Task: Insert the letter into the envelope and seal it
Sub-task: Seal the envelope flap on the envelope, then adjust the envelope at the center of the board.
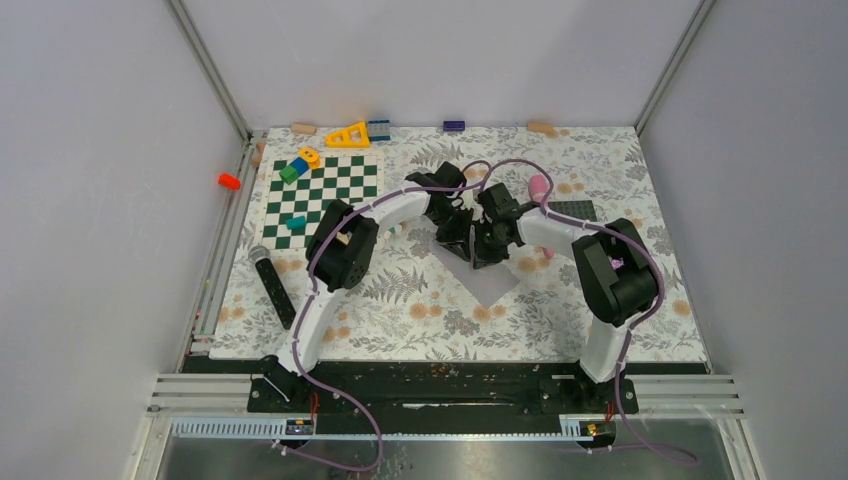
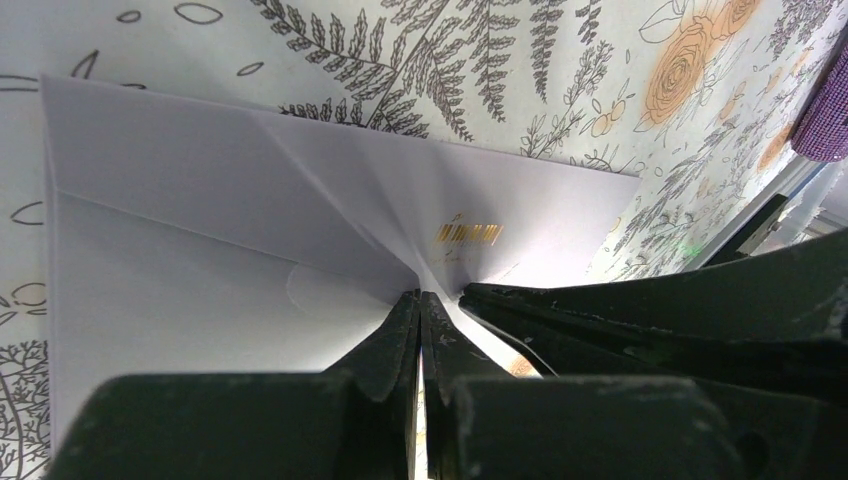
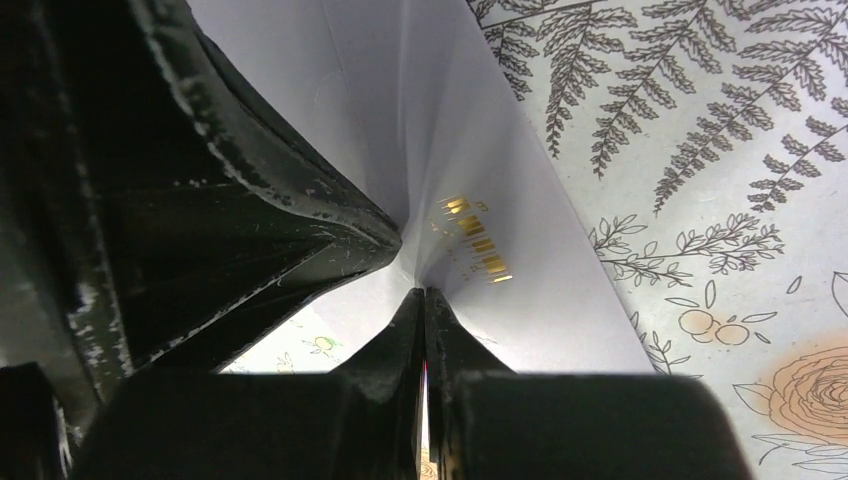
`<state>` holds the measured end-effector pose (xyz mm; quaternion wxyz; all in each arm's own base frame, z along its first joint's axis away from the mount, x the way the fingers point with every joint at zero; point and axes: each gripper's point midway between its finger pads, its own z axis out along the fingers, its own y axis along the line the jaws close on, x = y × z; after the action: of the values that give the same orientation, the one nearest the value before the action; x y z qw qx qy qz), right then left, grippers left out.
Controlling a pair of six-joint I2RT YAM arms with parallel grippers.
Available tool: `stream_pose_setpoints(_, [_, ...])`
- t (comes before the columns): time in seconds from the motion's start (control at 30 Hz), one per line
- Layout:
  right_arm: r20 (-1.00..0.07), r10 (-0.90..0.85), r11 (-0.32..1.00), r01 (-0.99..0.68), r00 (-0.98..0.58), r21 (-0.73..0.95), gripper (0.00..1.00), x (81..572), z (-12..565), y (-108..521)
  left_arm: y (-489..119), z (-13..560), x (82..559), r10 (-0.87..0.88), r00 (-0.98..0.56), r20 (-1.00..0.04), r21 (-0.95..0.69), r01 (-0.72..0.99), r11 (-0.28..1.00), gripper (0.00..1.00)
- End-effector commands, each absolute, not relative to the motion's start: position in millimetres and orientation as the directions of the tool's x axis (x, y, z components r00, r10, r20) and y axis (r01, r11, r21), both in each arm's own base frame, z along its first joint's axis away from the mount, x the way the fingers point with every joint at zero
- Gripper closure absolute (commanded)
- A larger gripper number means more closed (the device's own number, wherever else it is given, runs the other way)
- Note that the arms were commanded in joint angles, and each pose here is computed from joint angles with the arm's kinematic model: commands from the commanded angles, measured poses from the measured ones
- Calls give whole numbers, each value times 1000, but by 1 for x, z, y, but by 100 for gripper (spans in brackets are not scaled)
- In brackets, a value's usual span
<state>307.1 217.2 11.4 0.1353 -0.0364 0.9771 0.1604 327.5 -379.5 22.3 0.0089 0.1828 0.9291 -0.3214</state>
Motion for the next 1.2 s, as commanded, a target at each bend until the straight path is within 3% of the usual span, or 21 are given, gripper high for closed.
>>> stream_pose_setpoints(0.0, [-323, -108, 932, -209, -940, 296, 100, 304, 28, 220, -377, 5, 330, 363, -918, -158, -535, 389, 750, 100])
stream_pose_setpoints(0.13, [-464, -214, 865, -387, -860, 318, 100, 300, 77, 224, -379, 35, 344, 339, -912, -232, -574, 409, 709, 100])
stream_pose_setpoints(0.3, [-695, -362, 733, -650, -621, 199, 96, 289, 137, 218, -385, 105, 363, 307, -864, -398, -639, 501, 583, 69])
stream_pose_setpoints(0.43, [-762, -468, 614, -785, -447, 83, 38, 269, 148, 215, -375, 161, 372, 261, -831, -492, -669, 552, 498, 42])
stream_pose_setpoints(0.47, [-766, -487, 602, -797, -420, 54, 13, 266, 147, 215, -369, 172, 374, 246, -824, -511, -669, 561, 487, 36])
stream_pose_setpoints(0.5, [-769, -503, 592, -806, -394, 26, 2, 265, 146, 216, -363, 183, 376, 233, -815, -530, -668, 571, 477, 28])
stream_pose_setpoints(0.53, [-769, -521, 586, -810, -372, -6, 1, 263, 143, 215, -355, 191, 378, 221, -806, -549, -658, 579, 480, 18])
stream_pose_setpoints(0.63, [-769, -566, 560, -823, -296, -96, 0, 260, 134, 216, -321, 207, 386, 189, -784, -592, -625, 594, 506, 2])
stream_pose_setpoints(0.93, [-603, -792, 409, -816, -96, -407, 0, 248, 88, 234, -210, 203, 404, 104, -796, -596, -575, 514, 637, 1])
stream_pose_setpoints(1.17, [-418, -909, 285, -744, -9, -604, 0, 254, 68, 237, -186, 195, 394, 95, -790, -606, -547, 500, 671, 1])
